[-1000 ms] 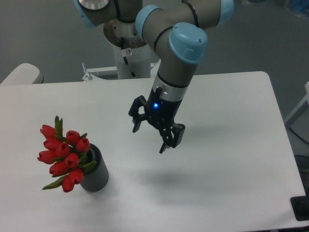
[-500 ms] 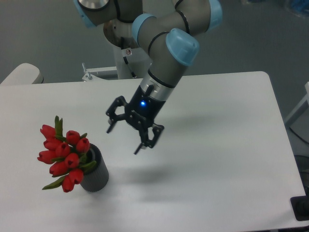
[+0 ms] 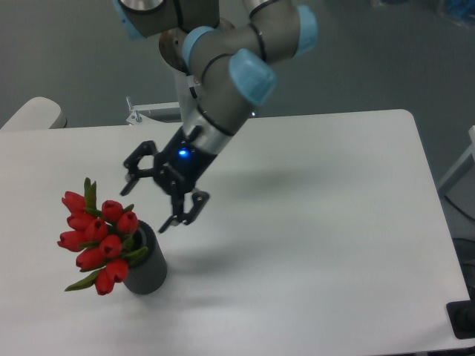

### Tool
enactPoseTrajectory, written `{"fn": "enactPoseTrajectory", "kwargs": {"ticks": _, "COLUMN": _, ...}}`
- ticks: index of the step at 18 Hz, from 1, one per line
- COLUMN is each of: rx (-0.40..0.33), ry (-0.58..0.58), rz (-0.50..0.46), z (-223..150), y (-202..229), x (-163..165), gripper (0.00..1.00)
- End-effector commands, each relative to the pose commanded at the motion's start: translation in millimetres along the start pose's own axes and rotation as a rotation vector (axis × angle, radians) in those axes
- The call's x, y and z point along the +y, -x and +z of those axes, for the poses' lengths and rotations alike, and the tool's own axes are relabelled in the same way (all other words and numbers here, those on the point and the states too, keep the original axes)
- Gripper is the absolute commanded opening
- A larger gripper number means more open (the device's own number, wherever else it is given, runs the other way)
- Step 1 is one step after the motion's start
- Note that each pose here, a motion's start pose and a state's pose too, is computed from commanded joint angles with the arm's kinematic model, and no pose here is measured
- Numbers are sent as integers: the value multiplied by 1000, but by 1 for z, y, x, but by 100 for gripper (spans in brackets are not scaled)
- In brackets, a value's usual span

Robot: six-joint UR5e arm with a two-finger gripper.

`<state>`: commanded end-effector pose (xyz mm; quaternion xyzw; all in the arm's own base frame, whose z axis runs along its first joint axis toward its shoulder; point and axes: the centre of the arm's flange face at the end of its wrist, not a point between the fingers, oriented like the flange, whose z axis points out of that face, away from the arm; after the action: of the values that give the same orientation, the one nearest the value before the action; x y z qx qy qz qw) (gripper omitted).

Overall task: Pick up the flowers from the vase
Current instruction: 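Lower the gripper around the tulip stems and close on them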

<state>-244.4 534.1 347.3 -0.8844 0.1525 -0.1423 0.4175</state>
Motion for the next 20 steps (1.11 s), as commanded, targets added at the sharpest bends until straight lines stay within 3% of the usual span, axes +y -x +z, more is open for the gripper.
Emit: {"fn": "enactPoseTrajectory", "kwargs": {"ticks": 20, "rx": 48, "ry": 9, "rz": 43, "z": 34, "y": 5, "x": -3, "gripper": 100}}
